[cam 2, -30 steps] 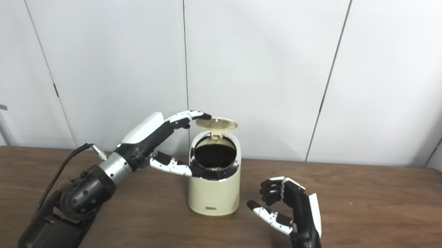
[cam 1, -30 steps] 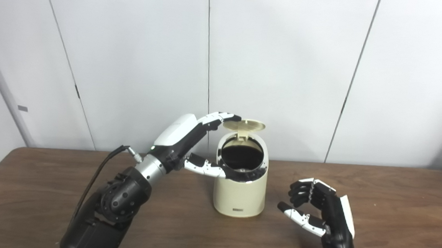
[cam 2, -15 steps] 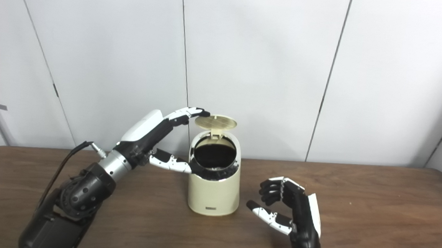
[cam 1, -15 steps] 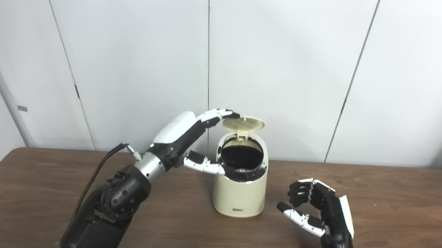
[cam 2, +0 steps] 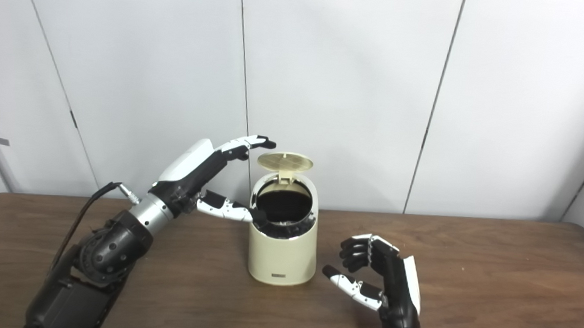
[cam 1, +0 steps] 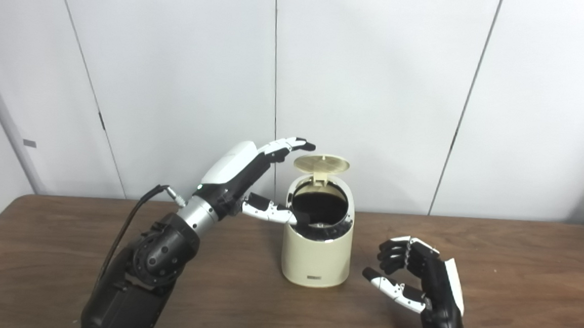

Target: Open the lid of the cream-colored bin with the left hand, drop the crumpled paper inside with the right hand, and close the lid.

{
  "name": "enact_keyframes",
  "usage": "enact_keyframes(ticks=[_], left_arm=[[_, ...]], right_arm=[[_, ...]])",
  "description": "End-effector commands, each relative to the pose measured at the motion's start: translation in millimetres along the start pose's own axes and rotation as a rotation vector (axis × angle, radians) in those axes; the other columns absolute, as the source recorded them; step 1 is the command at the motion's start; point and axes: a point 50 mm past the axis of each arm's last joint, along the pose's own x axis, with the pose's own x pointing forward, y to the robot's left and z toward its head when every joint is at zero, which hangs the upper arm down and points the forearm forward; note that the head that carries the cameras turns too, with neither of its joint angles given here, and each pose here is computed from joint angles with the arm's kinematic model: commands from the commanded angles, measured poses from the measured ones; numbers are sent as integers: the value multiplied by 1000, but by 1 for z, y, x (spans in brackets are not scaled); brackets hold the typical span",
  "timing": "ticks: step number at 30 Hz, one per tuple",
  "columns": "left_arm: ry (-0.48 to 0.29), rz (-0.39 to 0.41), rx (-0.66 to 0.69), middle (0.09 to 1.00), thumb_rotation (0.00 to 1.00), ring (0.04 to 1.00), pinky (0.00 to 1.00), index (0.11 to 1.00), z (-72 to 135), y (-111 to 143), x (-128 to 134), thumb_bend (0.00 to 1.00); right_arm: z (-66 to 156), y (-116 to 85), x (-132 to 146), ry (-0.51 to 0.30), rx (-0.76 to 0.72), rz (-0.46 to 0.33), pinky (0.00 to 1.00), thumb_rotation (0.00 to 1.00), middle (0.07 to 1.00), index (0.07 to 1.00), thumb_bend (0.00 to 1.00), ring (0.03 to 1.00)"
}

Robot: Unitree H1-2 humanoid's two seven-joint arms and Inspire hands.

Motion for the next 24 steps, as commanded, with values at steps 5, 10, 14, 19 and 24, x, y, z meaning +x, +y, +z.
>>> enact_keyframes(ticks=[5, 10, 14, 19, 24], left_arm=[[-66, 76, 35, 931, 332, 957, 854, 912, 16, 27, 16, 862], [-70, 83, 39, 926, 329, 945, 844, 908, 17, 28, 17, 866], [-70, 80, 35, 926, 326, 942, 841, 907, 16, 28, 17, 863], [-59, 63, 34, 928, 336, 946, 840, 909, 15, 27, 19, 866], [-54, 52, 34, 933, 359, 954, 847, 918, 13, 26, 23, 880]], right_arm=[[18, 3, 15, -83, 7, -9, 388, 0, 482, 501, 519, 441], [18, 5, 16, -82, 16, -10, 385, 0, 483, 496, 519, 445], [18, 6, 16, -76, 18, -10, 396, 0, 483, 491, 519, 451], [18, 9, 16, -77, 32, -1, 392, 0, 481, 496, 519, 447], [19, 11, 15, -82, 49, -6, 384, 0, 484, 496, 519, 444]])
